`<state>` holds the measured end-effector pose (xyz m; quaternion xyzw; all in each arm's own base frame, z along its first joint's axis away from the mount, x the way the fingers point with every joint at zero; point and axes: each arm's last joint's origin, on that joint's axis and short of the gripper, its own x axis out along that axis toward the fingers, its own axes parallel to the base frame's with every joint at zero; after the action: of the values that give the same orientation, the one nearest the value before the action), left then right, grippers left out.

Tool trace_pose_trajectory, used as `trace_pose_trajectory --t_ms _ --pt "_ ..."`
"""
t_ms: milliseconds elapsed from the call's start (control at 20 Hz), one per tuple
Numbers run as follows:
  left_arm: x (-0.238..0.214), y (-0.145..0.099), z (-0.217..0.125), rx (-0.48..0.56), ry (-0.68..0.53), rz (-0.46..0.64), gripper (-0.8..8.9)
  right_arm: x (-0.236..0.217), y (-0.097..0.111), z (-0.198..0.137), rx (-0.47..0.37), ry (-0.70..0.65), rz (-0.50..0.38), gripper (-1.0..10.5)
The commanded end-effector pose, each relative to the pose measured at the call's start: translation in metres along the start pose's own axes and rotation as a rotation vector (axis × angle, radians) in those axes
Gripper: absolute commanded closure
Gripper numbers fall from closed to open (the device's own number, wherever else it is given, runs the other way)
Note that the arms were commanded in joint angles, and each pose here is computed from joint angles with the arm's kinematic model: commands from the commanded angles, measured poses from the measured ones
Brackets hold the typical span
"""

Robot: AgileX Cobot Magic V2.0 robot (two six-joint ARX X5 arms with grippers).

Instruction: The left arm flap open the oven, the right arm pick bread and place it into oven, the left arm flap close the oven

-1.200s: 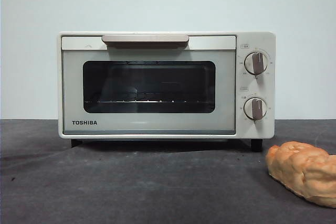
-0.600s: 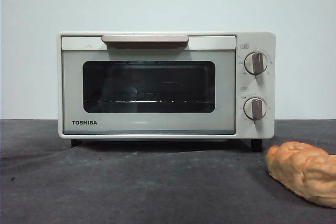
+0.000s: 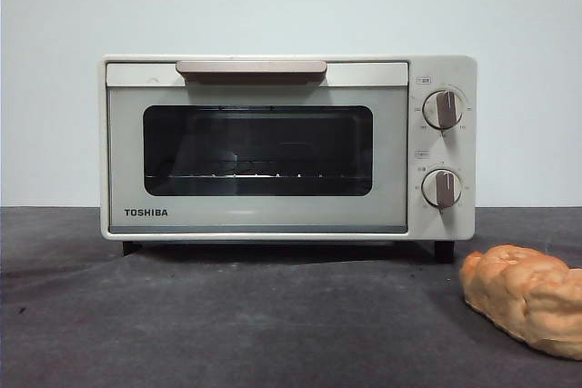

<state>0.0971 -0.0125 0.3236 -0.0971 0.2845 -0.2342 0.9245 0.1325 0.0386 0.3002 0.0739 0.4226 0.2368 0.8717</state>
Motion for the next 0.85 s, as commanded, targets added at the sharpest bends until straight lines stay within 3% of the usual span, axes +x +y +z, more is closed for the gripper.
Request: trace_pose_trajectory --t_ms 50,400,850 --pt "-0.003 -0.002 0.005 0.025 -0.019 -0.007 7.97 0.020 -0.001 -0.004 0.041 0.030 0.002 4.3" --pt "-0.003 -0.002 0.005 0.025 -0.019 -0.007 7.97 0.091 0.003 -0.033 0.043 0.116 -0.066 4.3" --pt "-0.003 -0.002 0.004 0.021 -0.012 -0.007 7.97 0.151 0.013 -0.041 -0.033 0.159 -0.256 4.4"
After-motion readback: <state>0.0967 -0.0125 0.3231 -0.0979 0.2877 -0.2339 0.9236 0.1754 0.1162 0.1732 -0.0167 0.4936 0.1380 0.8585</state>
